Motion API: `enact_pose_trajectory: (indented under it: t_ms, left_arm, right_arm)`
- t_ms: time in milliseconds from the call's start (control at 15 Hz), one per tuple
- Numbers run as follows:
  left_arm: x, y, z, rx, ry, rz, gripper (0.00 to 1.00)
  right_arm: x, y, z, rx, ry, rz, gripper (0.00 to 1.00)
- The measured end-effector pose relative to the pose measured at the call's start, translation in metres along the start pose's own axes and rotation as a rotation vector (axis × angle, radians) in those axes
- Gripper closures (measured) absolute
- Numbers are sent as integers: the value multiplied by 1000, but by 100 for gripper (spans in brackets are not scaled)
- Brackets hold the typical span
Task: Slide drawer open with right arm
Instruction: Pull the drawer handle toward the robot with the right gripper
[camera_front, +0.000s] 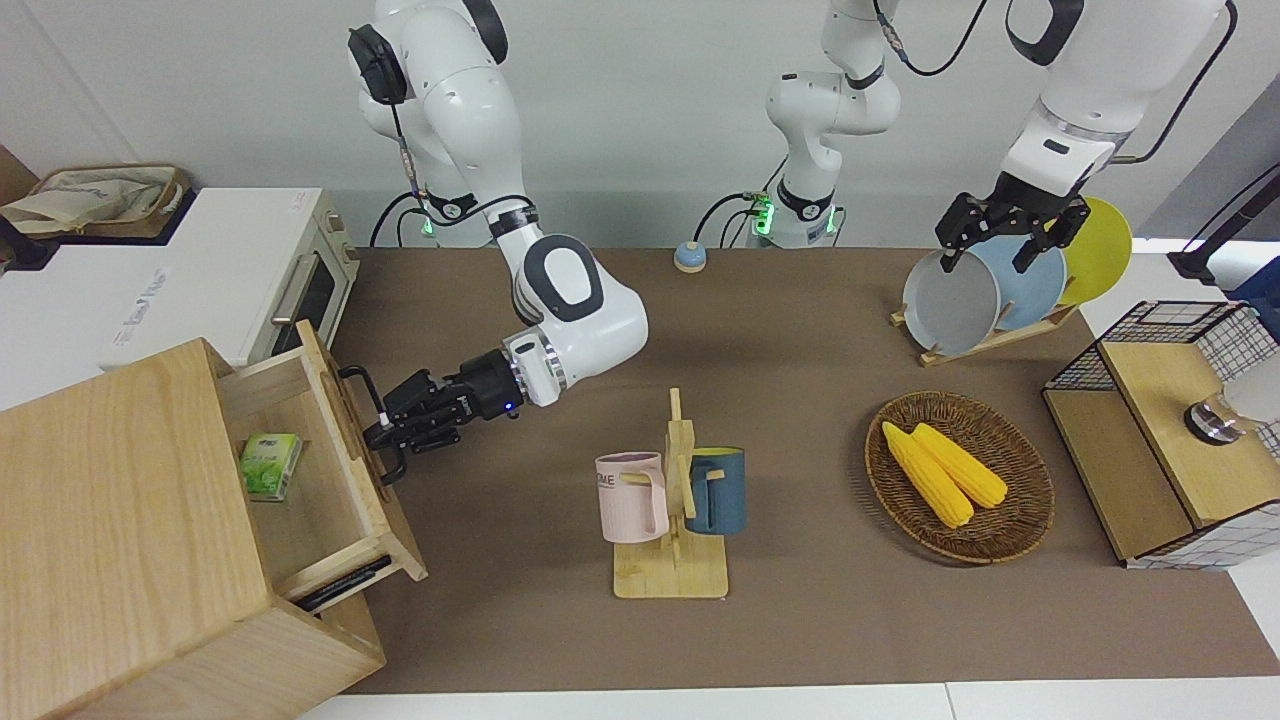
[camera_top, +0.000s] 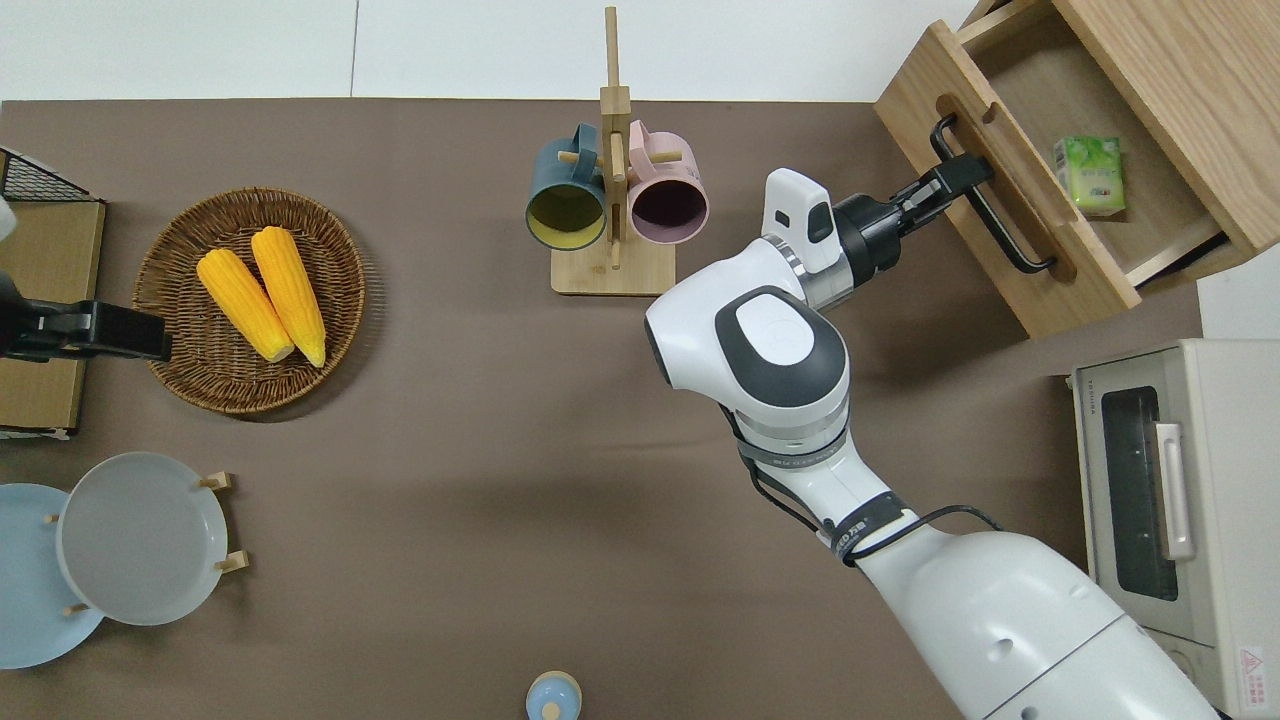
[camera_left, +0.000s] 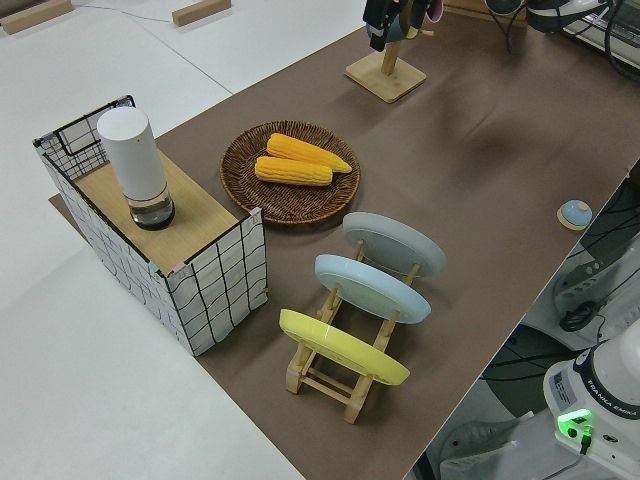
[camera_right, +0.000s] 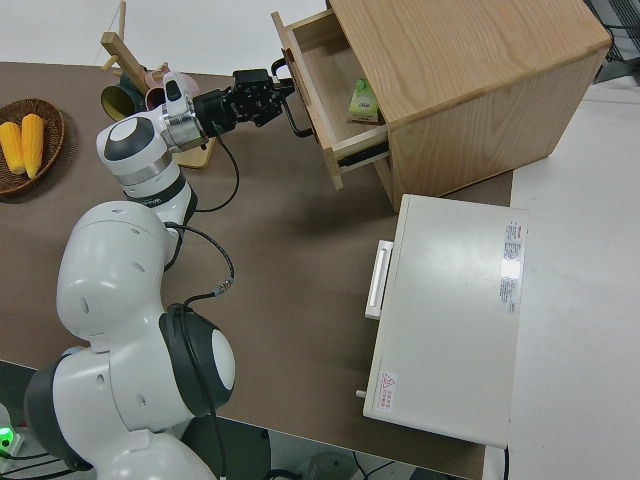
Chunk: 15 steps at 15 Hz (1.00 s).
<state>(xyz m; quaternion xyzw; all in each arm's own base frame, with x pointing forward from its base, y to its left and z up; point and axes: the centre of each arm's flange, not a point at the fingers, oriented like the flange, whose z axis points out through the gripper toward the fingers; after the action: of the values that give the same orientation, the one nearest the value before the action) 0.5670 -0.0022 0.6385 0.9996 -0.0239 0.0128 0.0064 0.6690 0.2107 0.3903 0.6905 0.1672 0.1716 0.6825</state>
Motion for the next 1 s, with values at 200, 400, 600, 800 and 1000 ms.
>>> enact_pose_trajectory:
  t_ms: [200, 400, 600, 800, 1000]
  left_arm:
    - [0, 0, 0, 0, 0, 0, 0]
    - [0, 0, 0, 0, 0, 0, 0]
    - [0, 0, 0, 0, 0, 0, 0]
    - [0, 0, 0, 0, 0, 0, 0]
    - [0, 0, 0, 0, 0, 0, 1]
  right_arm:
    - [0, 1, -20, 6, -2, 1, 90]
    - [-2, 2, -45, 18, -10, 2, 90]
    - [-4, 3, -72, 30, -7, 2, 90]
    - [-5, 5, -88, 41, 2, 2, 90]
    - [-7, 6, -102, 48, 6, 2, 90]
